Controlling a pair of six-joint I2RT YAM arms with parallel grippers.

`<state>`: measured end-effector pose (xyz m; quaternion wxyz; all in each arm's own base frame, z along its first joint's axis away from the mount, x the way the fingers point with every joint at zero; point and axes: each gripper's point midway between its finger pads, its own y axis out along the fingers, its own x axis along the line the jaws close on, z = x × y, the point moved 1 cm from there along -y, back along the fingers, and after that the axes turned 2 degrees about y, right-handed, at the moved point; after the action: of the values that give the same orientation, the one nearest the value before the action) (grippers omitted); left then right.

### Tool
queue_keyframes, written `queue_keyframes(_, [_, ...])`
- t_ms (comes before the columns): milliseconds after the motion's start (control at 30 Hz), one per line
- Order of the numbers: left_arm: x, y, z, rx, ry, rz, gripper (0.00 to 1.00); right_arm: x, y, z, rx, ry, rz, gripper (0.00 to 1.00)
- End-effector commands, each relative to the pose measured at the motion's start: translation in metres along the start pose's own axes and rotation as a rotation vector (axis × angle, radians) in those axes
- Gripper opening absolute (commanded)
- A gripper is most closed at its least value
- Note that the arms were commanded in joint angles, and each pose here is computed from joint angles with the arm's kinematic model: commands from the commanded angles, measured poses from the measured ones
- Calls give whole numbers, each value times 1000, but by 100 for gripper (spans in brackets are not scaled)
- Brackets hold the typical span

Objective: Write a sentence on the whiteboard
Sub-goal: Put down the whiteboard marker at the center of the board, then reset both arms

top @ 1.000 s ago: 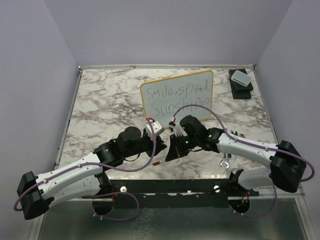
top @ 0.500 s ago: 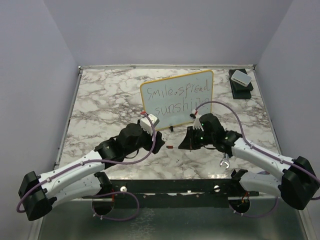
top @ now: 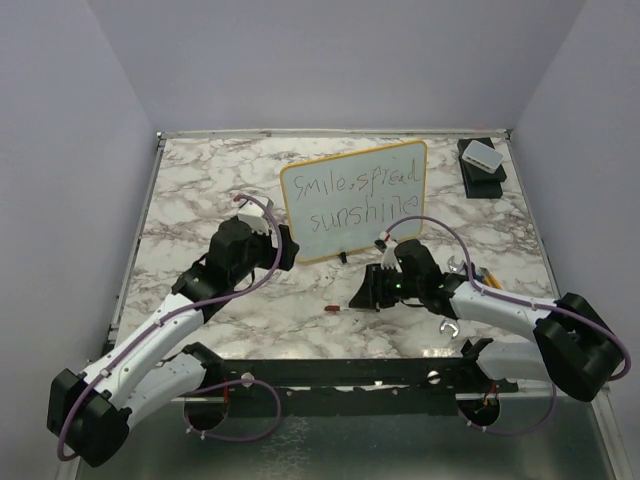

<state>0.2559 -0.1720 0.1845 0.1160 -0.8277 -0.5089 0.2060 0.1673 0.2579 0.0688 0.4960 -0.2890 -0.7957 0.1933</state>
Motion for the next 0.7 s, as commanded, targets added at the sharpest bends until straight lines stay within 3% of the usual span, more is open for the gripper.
queue_keyframes(0, [6, -1, -9, -5, -18, -4, 87, -3, -2, -10, -63, -17, 23, 51])
queue_keyframes(367, [65, -7, -19, -63, -139, -219, 96, -53, -46, -63, -279, 18, 351, 85])
queue_keyframes(500, [96, -24, -28, -129, -178, -362, 99, -80, -80, -90, -379, 57, 443, 87])
queue_keyframes(667, [126, -60, -48, -249, -177, -573, 99, -107, -143, -123, -592, 63, 627, 89])
